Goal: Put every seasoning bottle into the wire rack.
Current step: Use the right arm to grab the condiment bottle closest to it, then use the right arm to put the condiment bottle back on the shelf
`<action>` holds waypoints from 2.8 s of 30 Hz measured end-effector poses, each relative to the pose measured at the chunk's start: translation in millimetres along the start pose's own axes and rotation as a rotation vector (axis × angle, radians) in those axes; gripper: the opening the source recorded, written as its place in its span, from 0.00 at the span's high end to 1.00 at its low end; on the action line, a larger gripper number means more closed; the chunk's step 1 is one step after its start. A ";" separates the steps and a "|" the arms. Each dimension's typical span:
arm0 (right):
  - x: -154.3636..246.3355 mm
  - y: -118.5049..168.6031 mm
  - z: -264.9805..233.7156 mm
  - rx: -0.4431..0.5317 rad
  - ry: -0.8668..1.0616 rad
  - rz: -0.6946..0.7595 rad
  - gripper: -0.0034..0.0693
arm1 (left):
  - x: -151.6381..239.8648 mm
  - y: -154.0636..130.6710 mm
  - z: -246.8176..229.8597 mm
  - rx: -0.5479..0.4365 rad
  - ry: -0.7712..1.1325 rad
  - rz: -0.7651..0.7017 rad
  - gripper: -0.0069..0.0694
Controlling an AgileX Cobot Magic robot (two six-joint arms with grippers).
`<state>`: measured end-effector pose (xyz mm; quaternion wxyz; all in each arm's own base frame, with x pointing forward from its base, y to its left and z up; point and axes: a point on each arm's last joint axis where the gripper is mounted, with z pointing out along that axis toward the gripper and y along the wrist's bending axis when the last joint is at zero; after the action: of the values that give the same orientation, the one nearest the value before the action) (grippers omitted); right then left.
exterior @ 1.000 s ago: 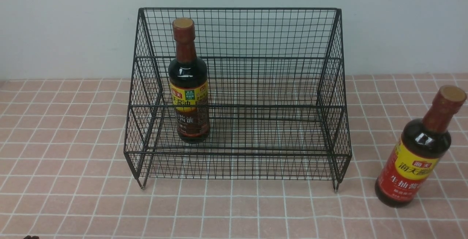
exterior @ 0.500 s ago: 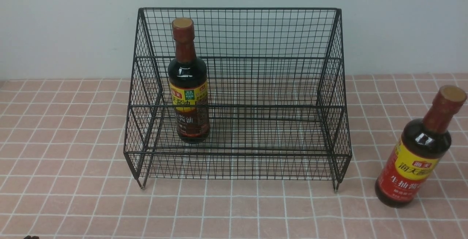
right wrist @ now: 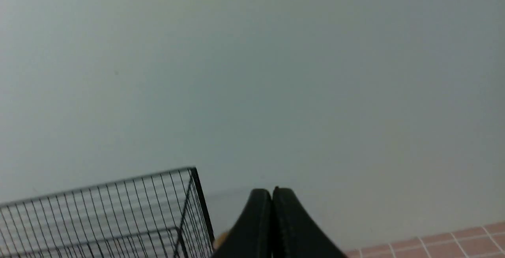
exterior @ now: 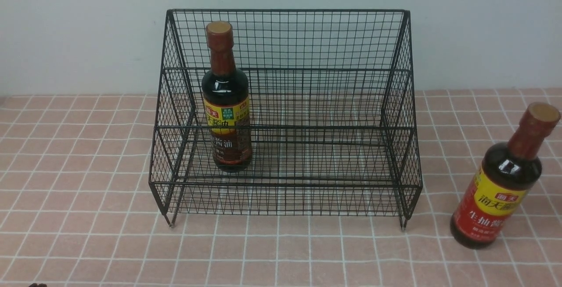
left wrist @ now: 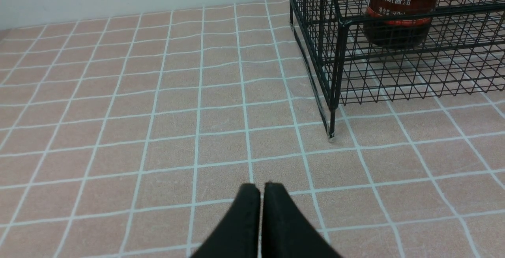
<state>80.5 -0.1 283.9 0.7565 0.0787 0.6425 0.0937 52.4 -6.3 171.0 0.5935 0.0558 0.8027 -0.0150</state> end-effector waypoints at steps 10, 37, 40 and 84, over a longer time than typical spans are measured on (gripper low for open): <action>11.1 1.6 50.7 -0.017 0.131 -0.190 0.97 | -0.3 0.0 -0.1 0.000 -0.001 0.000 0.92; 67.5 -5.8 54.5 -0.087 0.149 -0.217 0.33 | -0.2 0.0 -0.1 0.000 0.000 0.000 0.92; 74.1 -6.5 62.2 -0.089 0.176 -0.195 0.21 | -0.2 0.0 -0.1 0.000 0.000 0.000 0.92; -9.4 56.6 192.6 -0.372 0.100 -0.242 0.58 | 0.0 0.0 -0.1 0.000 0.003 0.000 0.92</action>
<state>266.8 52.8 337.7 0.7311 -0.1444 0.6554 0.1230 52.3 -6.4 171.0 0.5925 0.0558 0.8035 -0.0150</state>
